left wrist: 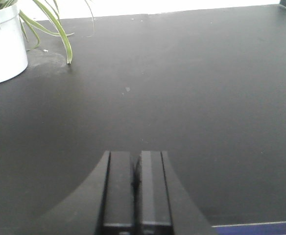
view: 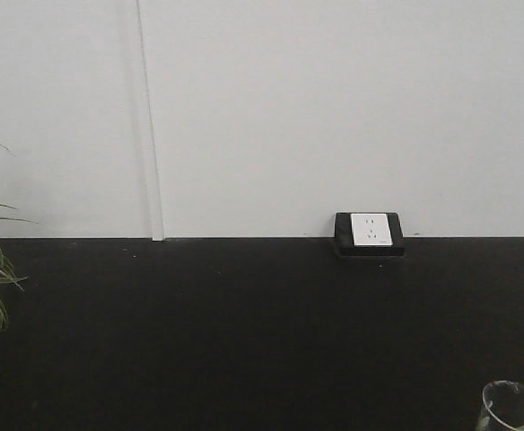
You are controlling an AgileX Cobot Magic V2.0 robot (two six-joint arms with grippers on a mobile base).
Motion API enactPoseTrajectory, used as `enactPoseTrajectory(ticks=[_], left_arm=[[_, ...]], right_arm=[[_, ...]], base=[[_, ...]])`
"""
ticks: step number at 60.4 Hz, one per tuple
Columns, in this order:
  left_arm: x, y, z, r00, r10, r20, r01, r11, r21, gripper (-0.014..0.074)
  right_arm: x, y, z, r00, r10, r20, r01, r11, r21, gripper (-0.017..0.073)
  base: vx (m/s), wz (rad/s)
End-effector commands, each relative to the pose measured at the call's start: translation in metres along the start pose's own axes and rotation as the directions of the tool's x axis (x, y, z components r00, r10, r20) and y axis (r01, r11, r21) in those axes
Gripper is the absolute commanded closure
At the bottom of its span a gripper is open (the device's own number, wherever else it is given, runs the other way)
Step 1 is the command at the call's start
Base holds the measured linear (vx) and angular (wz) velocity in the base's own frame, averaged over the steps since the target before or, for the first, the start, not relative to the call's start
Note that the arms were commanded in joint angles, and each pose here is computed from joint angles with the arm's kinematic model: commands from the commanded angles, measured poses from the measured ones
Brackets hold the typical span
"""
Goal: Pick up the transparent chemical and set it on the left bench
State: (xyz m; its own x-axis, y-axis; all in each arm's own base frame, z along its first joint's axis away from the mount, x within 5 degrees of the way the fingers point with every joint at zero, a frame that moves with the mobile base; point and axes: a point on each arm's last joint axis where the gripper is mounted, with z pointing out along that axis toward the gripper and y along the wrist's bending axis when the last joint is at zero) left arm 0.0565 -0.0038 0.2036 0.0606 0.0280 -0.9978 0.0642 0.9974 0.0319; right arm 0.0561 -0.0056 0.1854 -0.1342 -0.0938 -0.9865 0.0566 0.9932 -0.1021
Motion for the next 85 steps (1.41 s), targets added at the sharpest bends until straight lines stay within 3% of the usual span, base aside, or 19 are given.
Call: enactPoseTrajectory(ticks=[1,6,13,31,45,52,59,68,74,85], left_arm=[[-0.003,0.000,-0.001,0.997,-0.009,0.081,0.009,1.000,-0.002,0.0597],[-0.003,0.000,-0.001,0.997,-0.009,0.081,0.009,1.000,-0.002,0.0597],[-0.003,0.000,-0.001,0.997,-0.009,0.081,0.009,1.000,-0.002,0.0597],[-0.003,0.000,-0.001,0.997,-0.009,0.081,0.009,1.000,-0.002,0.0597],[-0.003,0.000,-0.001,0.997,-0.009,0.081,0.009,1.000,-0.002,0.0597],[-0.003,0.000,-0.001,0.997,-0.009,0.081,0.009,1.000,-0.002,0.0597],[-0.003,0.000,-0.001,0.997,-0.009,0.081,0.009,1.000,-0.002,0.0597],[-0.003,0.000,-0.001,0.997,-0.009,0.081,0.009,1.000,-0.002,0.0597],[-0.003,0.000,-0.001,0.997,-0.009,0.081,0.009,1.000,-0.002,0.0597],[-0.003,0.000,-0.001,0.997,-0.009,0.081,0.009,1.000,-0.002,0.0597]], right_arm=[[-0.006,0.000,-0.001,0.980,-0.177,0.089,0.176,0.984,0.021,0.0566],[-0.007,-0.001,-0.001,0.966,-0.239,0.096,0.237,0.971,0.032,0.0566],[-0.018,0.003,-0.003,0.967,-0.138,0.216,0.142,0.990,-0.002,0.0566],[-0.033,0.008,-0.008,0.912,-0.121,0.392,0.144,0.989,-0.031,0.0566],[-0.047,0.005,-0.012,0.908,0.076,0.413,-0.043,0.995,-0.088,0.0559],[-0.082,-0.001,-0.024,0.889,0.070,0.452,-0.045,0.997,-0.066,0.0545],[-0.119,-0.010,-0.027,0.932,0.049,0.359,-0.049,0.999,-0.011,0.0514],[-0.133,-0.018,-0.009,0.994,0.006,0.111,-0.013,0.998,0.063,0.0454],[-0.130,-0.019,0.008,0.999,-0.035,0.009,0.035,0.996,0.076,0.0407],[-0.124,-0.016,0.034,0.995,-0.039,-0.092,0.044,0.998,0.051,0.0335]], base=[[0.00,0.00],[0.00,0.00],[0.00,0.00],[0.00,0.00],[0.00,0.00],[0.00,0.00],[0.00,0.00],[0.00,0.00],[0.00,0.00],[0.00,0.00]])
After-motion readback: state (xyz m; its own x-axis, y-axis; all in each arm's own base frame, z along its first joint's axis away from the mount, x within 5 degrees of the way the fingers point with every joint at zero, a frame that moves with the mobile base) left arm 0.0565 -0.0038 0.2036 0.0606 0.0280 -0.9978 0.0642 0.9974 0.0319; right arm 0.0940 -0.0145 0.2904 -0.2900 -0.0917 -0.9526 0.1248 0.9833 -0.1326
